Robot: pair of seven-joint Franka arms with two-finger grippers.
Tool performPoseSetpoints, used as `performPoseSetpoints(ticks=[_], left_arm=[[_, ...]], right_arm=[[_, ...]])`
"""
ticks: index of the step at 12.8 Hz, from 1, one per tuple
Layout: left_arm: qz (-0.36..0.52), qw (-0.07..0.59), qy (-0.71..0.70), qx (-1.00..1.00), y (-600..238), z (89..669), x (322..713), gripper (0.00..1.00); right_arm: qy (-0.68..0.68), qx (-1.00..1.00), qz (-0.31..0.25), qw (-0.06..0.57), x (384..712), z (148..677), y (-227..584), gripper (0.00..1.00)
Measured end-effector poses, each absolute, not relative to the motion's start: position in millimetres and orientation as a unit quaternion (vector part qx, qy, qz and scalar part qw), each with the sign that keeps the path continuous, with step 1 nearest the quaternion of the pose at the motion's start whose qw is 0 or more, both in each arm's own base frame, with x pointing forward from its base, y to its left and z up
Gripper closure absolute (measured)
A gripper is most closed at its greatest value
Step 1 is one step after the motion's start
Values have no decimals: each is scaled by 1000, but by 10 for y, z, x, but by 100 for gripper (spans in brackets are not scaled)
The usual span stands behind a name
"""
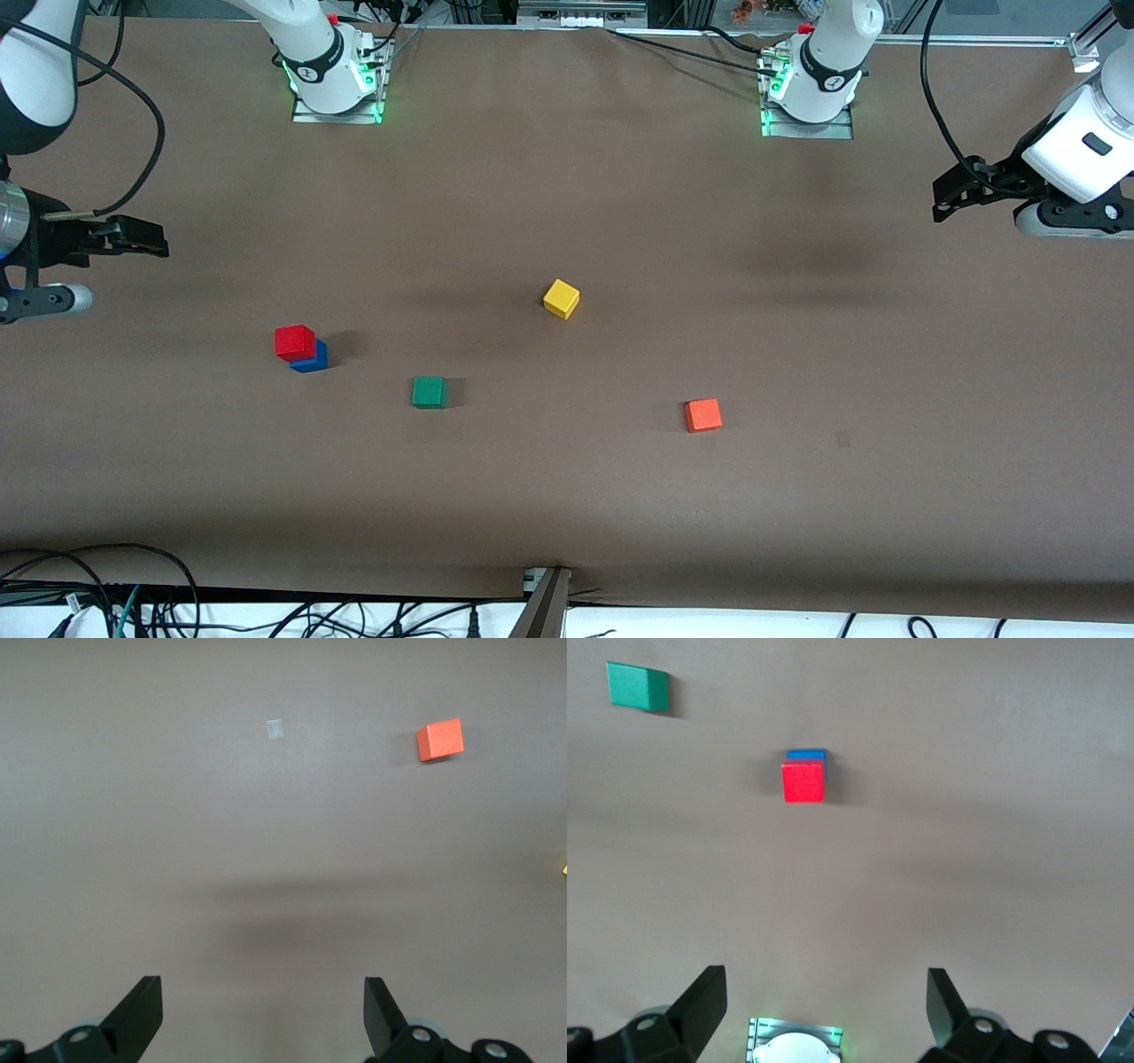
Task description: Pass red block to right arm, stack on blue
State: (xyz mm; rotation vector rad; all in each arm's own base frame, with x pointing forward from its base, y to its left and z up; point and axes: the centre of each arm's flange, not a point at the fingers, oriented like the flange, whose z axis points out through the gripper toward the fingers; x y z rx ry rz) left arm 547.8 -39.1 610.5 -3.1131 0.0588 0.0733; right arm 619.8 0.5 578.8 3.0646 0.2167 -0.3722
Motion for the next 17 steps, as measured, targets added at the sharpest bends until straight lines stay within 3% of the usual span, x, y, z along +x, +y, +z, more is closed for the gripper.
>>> performPoseSetpoints(ticks=[5,10,17], left_arm=[[23,14,19,-999,-391,6105,5478,0],[24,14,19,-999,-391,6105,5479,0],[24,14,20,-999,-392,6105,5479,0]], right_arm=[[39,990,-132,12,5904,5819,90,0],[50,994,-98,-5,5430,6094,89,0],[52,994,-100,-2,5256,6233,70,0]])
